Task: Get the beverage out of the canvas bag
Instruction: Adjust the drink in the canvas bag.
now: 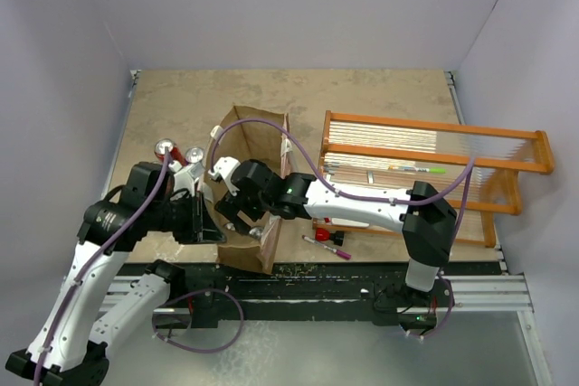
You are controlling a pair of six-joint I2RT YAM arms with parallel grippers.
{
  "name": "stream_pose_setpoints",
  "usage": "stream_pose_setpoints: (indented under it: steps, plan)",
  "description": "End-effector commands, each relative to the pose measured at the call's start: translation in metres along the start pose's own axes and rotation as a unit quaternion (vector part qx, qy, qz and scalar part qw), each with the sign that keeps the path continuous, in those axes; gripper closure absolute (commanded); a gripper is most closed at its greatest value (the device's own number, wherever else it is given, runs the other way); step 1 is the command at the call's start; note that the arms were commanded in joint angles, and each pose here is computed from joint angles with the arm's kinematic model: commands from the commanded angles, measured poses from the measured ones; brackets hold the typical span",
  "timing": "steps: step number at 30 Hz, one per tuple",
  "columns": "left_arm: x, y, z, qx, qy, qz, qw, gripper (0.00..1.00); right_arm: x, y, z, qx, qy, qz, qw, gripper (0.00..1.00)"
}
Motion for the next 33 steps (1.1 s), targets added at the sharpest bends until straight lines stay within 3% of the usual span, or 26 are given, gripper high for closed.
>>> stream_pose_setpoints:
  steps: [1,10,16,23,33]
  plan:
    - [0.001,-0.002,-0.001,0.018,-0.023,0.007,1.0,1.0,0.001,-0.008,-0.007,0.027,0.014,0.003,1.0,0.1]
    - [-0.007,0.001,-0.003,0.016,-0.062,0.02,0.998,1.0,-0.025,0.018,-0.022,-0.064,-0.043,-0.013,0.997,0.11]
    - [-0.025,-0.018,-0.009,0.034,-0.085,0.037,0.995,1.0,-0.046,0.041,-0.048,-0.147,-0.066,-0.039,0.986,0.05]
    - [-0.041,-0.032,-0.011,0.061,-0.117,0.053,0.99,1.0,-0.026,0.058,-0.038,-0.204,-0.023,-0.039,0.978,0.02]
    - [-0.046,-0.038,-0.005,0.082,-0.118,0.052,0.988,1.0,0.004,0.078,-0.008,-0.255,0.021,-0.02,0.967,0.0]
Point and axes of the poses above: each gripper's point midway between its finger pads, its own z axis out along the fingers, its own y axis along the line the jaws close on, x = y × z, the point moved 1 cm from there along -z, back along the fingers, and after that the axes turned 6 degrees about -z, right-handed, at the moved point
